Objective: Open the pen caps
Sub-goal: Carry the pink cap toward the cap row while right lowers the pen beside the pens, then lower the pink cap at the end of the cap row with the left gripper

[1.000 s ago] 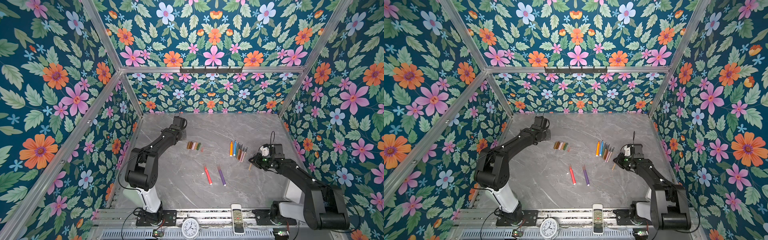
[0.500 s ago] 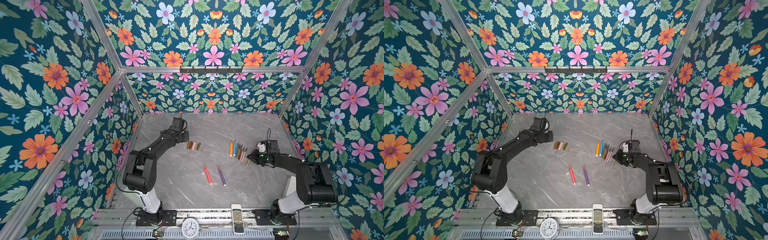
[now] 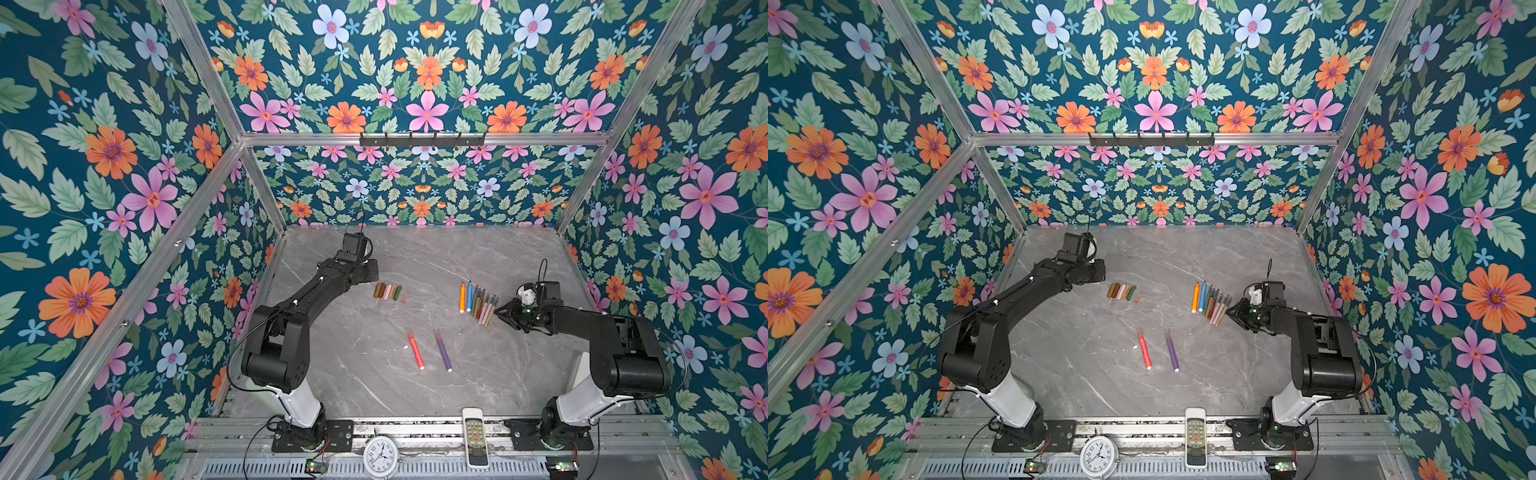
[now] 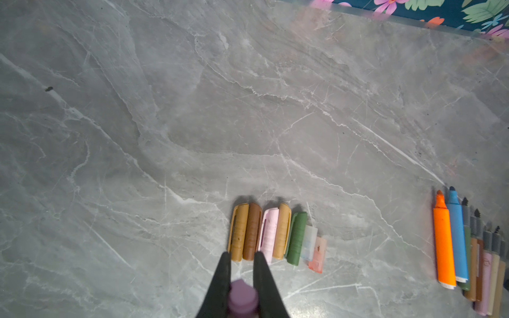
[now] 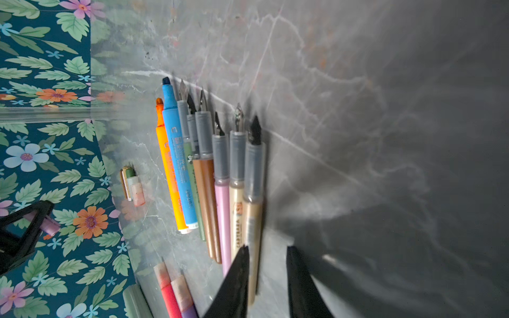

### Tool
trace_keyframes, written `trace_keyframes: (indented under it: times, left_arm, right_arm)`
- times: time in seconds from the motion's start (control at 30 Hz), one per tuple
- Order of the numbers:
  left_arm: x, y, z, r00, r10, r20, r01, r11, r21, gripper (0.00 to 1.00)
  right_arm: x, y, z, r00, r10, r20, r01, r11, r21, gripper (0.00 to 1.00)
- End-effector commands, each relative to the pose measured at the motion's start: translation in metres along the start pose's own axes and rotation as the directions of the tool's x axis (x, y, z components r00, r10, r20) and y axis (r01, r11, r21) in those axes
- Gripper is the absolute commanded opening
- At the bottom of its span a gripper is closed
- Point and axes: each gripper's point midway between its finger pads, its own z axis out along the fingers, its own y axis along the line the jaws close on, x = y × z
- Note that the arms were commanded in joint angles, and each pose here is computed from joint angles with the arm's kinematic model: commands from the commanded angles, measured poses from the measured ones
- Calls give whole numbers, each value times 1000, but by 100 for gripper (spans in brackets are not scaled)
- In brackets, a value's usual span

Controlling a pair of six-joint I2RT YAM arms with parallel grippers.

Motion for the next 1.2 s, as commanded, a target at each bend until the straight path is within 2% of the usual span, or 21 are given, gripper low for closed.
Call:
trace_keyframes:
  times: [0.0,0.27,0.5,0.83,1.17]
  left_arm:
    - [-1,-1,-4,1000,2,8,-2,1000,7,0]
    - [0,2,0,1000,7,-3,-7,1000,-11,0]
    - [4,19,28,997,17,-69,-21,998,-57,1]
    - [13,23,61,989,0,-148,-4,1000,-21,4]
    - [37,26,73,977,-8,-214,5,1000,-13,7]
  right_arm:
    - [-3,7,-1,1000,-16,10,16,999,-33,28]
    - [-2,7,-2,1000,-19,13,19,999,-35,29]
    - [-2,9,-3,999,-29,23,30,999,-43,29]
    - [-1,10,-6,999,-39,31,41,998,-52,29]
    - [0,11,-7,998,-44,37,46,997,-55,28]
